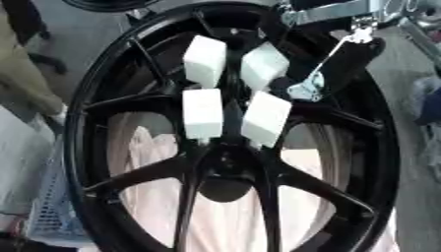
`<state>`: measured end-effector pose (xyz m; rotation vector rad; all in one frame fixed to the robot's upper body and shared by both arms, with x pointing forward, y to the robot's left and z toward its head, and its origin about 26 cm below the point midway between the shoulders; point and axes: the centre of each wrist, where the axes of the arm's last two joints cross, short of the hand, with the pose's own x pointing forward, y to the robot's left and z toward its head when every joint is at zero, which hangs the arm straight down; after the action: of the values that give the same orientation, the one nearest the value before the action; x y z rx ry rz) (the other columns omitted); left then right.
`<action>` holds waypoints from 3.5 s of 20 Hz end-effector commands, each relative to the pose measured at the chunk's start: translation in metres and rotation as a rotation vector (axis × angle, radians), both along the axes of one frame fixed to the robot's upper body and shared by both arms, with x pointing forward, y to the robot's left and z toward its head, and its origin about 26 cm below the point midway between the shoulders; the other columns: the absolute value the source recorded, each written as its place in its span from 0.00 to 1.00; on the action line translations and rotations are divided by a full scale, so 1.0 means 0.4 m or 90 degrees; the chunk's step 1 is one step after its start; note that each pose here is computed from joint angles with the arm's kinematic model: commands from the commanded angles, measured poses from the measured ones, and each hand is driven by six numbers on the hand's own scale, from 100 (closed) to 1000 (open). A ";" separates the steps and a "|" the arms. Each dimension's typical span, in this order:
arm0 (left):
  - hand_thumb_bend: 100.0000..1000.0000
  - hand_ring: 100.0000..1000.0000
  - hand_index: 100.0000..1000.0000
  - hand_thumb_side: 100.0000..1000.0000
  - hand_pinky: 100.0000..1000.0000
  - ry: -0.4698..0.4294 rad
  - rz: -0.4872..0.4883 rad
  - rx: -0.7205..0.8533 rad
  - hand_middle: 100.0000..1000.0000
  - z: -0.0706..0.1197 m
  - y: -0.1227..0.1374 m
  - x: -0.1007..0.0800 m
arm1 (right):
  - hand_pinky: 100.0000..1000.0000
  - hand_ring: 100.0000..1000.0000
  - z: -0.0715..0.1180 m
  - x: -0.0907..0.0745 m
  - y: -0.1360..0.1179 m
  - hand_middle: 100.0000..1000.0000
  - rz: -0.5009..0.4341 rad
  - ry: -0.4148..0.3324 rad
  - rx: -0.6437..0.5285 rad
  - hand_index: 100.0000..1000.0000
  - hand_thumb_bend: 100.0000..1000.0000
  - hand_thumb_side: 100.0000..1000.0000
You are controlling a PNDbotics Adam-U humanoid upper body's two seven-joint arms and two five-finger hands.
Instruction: Pull the pin out of the wheel hub.
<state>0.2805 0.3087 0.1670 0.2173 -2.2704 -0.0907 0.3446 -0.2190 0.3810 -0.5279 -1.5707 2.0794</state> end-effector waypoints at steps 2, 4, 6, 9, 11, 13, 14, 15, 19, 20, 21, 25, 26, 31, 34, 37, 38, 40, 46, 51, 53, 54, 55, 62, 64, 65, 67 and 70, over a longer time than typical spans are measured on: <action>0.00 0.74 0.73 0.84 0.85 -0.013 -0.006 0.007 0.61 0.017 0.001 -0.006 | 0.79 0.76 0.028 -0.015 -0.014 0.62 -0.014 -0.026 0.014 0.67 0.00 0.00; 0.00 0.74 0.73 0.84 0.85 -0.014 -0.006 0.006 0.61 0.017 0.001 -0.006 | 0.79 0.75 0.029 -0.018 -0.011 0.59 -0.012 -0.031 0.016 0.65 0.00 0.00; 0.00 0.74 0.73 0.84 0.85 -0.014 -0.006 0.006 0.61 0.017 0.001 -0.006 | 0.78 0.73 0.030 -0.019 -0.009 0.53 -0.008 -0.035 0.020 0.59 0.00 0.00; 0.00 0.74 0.73 0.84 0.85 -0.011 -0.004 0.004 0.61 0.015 0.002 -0.007 | 0.77 0.70 0.035 -0.023 -0.005 0.46 0.001 -0.042 0.029 0.52 0.00 0.00; 0.00 0.74 0.72 0.84 0.85 -0.011 -0.003 0.004 0.61 0.014 0.003 -0.008 | 0.76 0.69 0.042 -0.028 -0.003 0.42 0.005 -0.050 0.037 0.48 0.00 0.00; 0.00 0.74 0.72 0.84 0.85 -0.009 -0.002 0.004 0.61 0.014 0.004 -0.009 | 0.76 0.68 0.048 -0.033 -0.003 0.40 0.007 -0.057 0.043 0.46 0.01 0.00; 0.00 0.74 0.72 0.84 0.85 -0.009 -0.001 0.004 0.61 0.013 0.005 -0.009 | 0.76 0.67 0.052 -0.035 -0.003 0.40 0.006 -0.058 0.046 0.45 0.01 0.00; 0.00 0.74 0.72 0.84 0.85 -0.009 0.000 0.003 0.61 0.013 0.006 -0.009 | 0.76 0.67 0.056 -0.037 -0.005 0.39 0.006 -0.060 0.049 0.45 0.02 0.00; 0.00 0.74 0.72 0.83 0.85 -0.007 0.004 0.003 0.61 0.011 0.009 -0.011 | 0.76 0.67 0.078 -0.057 -0.014 0.39 0.005 -0.068 0.064 0.44 0.03 0.00; 0.00 0.74 0.72 0.83 0.85 -0.007 0.005 0.003 0.61 0.010 0.010 -0.012 | 0.76 0.67 0.084 -0.063 -0.018 0.39 0.005 -0.070 0.068 0.44 0.03 0.00; 0.00 0.74 0.72 0.83 0.85 -0.007 0.005 0.003 0.61 0.010 0.010 -0.012 | 0.76 0.67 0.090 -0.069 -0.023 0.39 0.004 -0.073 0.072 0.44 0.03 0.00; 0.00 0.74 0.72 0.83 0.85 -0.005 0.009 0.002 0.61 0.007 0.013 -0.014 | 0.76 0.67 0.119 -0.104 -0.063 0.39 -0.013 -0.097 0.098 0.45 0.02 0.00; 0.00 0.74 0.72 0.83 0.85 -0.006 0.010 0.002 0.61 0.007 0.014 -0.014 | 0.76 0.67 0.126 -0.113 -0.079 0.39 -0.023 -0.107 0.107 0.45 0.02 0.00; 0.00 0.74 0.72 0.83 0.85 -0.008 0.015 0.001 0.61 0.007 0.016 -0.015 | 0.76 0.67 0.136 -0.150 -0.192 0.40 -0.110 -0.154 0.161 0.46 0.01 0.00; 0.00 0.74 0.72 0.83 0.85 -0.011 0.016 0.000 0.61 0.008 0.015 -0.014 | 0.77 0.67 0.132 -0.161 -0.265 0.40 -0.175 -0.180 0.195 0.46 0.01 0.00; 0.00 0.74 0.72 0.83 0.85 -0.012 0.019 -0.002 0.61 0.007 0.016 -0.015 | 0.77 0.67 0.126 -0.160 -0.347 0.41 -0.256 -0.204 0.236 0.46 0.00 0.00; 0.00 0.74 0.72 0.83 0.85 -0.012 0.020 -0.002 0.61 0.006 0.017 -0.015 | 0.76 0.67 0.123 -0.159 -0.376 0.41 -0.286 -0.211 0.249 0.47 0.00 0.00; 0.00 0.74 0.72 0.83 0.85 -0.012 0.022 -0.003 0.61 0.005 0.017 -0.016 | 0.76 0.67 0.115 -0.158 -0.426 0.41 -0.334 -0.224 0.267 0.47 0.00 0.00; 0.00 0.74 0.72 0.83 0.85 -0.010 0.027 -0.006 0.61 0.000 0.019 -0.018 | 0.76 0.67 0.071 -0.151 -0.583 0.42 -0.495 -0.254 0.318 0.47 0.00 0.00; 0.00 0.74 0.72 0.83 0.85 -0.008 0.034 -0.011 0.61 -0.003 0.020 -0.020 | 0.76 0.67 -0.001 -0.155 -0.712 0.43 -0.630 -0.280 0.365 0.49 0.00 0.00; 0.00 0.74 0.72 0.83 0.85 -0.008 0.036 -0.013 0.61 -0.005 0.020 -0.020 | 0.76 0.67 -0.043 -0.158 -0.754 0.46 -0.683 -0.286 0.373 0.51 0.00 0.00; 0.00 0.74 0.72 0.83 0.85 -0.008 0.036 -0.014 0.61 -0.005 0.020 -0.020 | 0.76 0.68 -0.065 -0.160 -0.771 0.51 -0.705 -0.285 0.381 0.56 0.00 0.00; 0.00 0.74 0.72 0.83 0.85 -0.009 0.037 -0.015 0.61 -0.005 0.020 -0.020 | 0.76 0.68 -0.083 -0.161 -0.785 0.52 -0.723 -0.284 0.388 0.57 0.00 0.00; 0.00 0.74 0.72 0.83 0.85 -0.009 0.035 -0.021 0.62 -0.007 0.017 -0.020 | 0.82 0.88 -0.179 -0.165 -0.837 0.89 -0.807 -0.219 0.395 0.87 0.04 0.00; 0.00 0.74 0.72 0.83 0.85 -0.009 0.035 -0.022 0.62 -0.007 0.017 -0.020 | 0.82 0.88 -0.190 -0.167 -0.841 0.90 -0.812 -0.211 0.395 0.87 0.04 0.00; 0.00 0.74 0.72 0.83 0.85 -0.009 0.036 -0.022 0.62 -0.007 0.018 -0.020 | 0.82 0.88 -0.193 -0.167 -0.842 0.90 -0.814 -0.209 0.395 0.87 0.04 0.00; 0.00 0.74 0.72 0.83 0.85 -0.009 0.036 -0.023 0.62 -0.008 0.017 -0.020 | 0.82 0.88 -0.199 -0.168 -0.843 0.90 -0.814 -0.207 0.397 0.87 0.03 0.00; 0.00 0.74 0.72 0.83 0.85 -0.009 0.037 -0.024 0.62 -0.009 0.018 -0.021 | 0.82 0.88 -0.205 -0.169 -0.844 0.90 -0.815 -0.205 0.398 0.87 0.03 0.00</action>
<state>0.2745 0.3140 0.1556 0.2533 -2.2482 -0.0153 0.2809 -0.5539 0.2835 -1.1710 -1.3120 0.5389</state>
